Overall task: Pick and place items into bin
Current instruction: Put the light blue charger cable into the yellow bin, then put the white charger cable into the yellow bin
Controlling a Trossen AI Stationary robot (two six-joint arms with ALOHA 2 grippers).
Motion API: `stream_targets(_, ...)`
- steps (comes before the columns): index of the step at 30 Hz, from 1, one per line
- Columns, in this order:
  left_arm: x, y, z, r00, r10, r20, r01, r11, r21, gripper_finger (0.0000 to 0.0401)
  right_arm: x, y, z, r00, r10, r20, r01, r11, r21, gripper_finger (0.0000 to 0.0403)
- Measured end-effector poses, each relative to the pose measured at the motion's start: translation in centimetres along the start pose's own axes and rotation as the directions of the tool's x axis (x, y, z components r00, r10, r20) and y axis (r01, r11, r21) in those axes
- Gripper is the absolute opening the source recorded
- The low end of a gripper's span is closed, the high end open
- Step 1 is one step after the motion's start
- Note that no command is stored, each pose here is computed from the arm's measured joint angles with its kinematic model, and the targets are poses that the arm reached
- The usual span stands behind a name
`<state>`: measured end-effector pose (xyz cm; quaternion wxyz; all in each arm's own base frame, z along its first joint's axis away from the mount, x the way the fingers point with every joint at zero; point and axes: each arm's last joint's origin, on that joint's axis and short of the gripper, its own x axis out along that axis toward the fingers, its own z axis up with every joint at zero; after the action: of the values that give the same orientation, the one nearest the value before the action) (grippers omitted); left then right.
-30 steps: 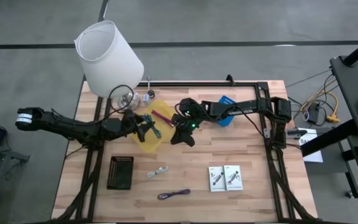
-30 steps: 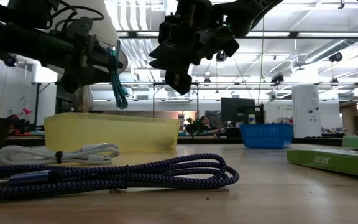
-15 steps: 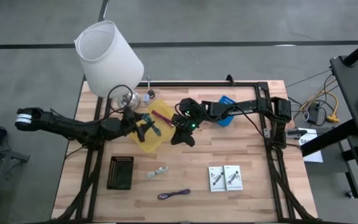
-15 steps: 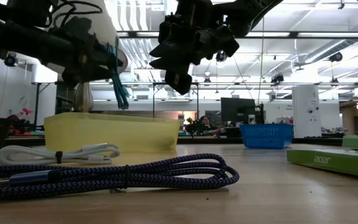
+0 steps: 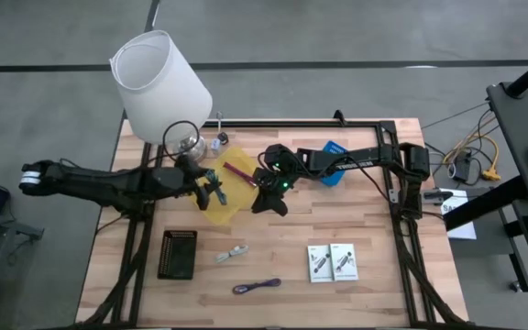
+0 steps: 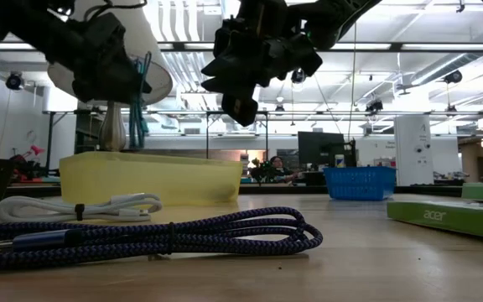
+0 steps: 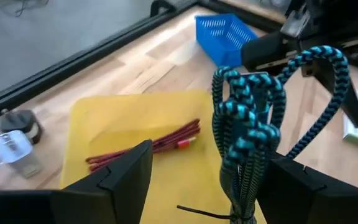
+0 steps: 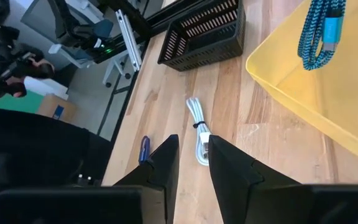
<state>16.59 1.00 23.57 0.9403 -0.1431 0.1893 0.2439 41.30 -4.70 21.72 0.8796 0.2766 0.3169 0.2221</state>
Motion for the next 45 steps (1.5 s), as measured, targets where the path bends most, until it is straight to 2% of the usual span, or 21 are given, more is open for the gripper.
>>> stream_targets(4,-0.3,-0.4,1.4,0.999,0.017,-0.037,-0.016,1.000,0.022,0.0235,-0.1,0.2,0.5,1.000,-0.008,0.016,0.009,0.999,-0.047,0.0084)
stream_targets(9,-0.2,-0.9,2.5,0.991,0.062,-0.118,-0.055,0.997,0.062,0.0235,-0.3,0.4,1.4,0.995,-0.071,0.065,0.079,0.990,-0.115,0.0081)
stream_targets(17,-0.1,-1.7,4.1,0.946,0.145,-0.290,-0.099,0.981,0.167,0.0235,-0.4,0.7,2.1,0.992,-0.084,0.096,0.098,0.985,-0.143,0.0073)
stream_targets(22,0.0,-2.1,6.2,0.927,0.110,-0.358,-0.061,0.987,0.145,0.0235,-0.4,0.7,2.1,0.992,-0.085,0.096,0.099,0.984,-0.148,0.0078)
stream_targets(27,0.2,-2.2,7.7,0.911,0.143,-0.386,-0.084,0.983,0.166,0.0235,-0.4,0.7,2.1,0.992,-0.085,0.097,0.099,0.984,-0.149,0.0082)
stream_targets(33,0.2,-2.7,9.3,0.922,0.132,-0.365,-0.069,0.981,0.179,0.0235,-0.4,0.7,2.0,0.992,-0.087,0.092,0.099,0.985,-0.142,0.0075)
stream_targets(36,0.0,-2.9,9.7,0.924,0.091,-0.371,-0.035,0.987,0.156,0.0235,-0.4,0.6,1.8,0.993,-0.092,0.073,0.101,0.986,-0.130,0.0070)
stream_targets(39,0.0,-3.2,9.6,0.912,-0.004,-0.411,0.056,0.992,0.113,0.0235,-0.4,0.5,1.5,0.994,-0.101,0.046,0.105,0.988,-0.117,0.0068)
stream_targets(45,0.6,-4.4,8.6,0.832,-0.207,-0.514,0.257,0.966,0.027,0.0235,-0.4,0.3,0.7,0.992,-0.123,-0.029,0.118,0.986,-0.117,0.0078)
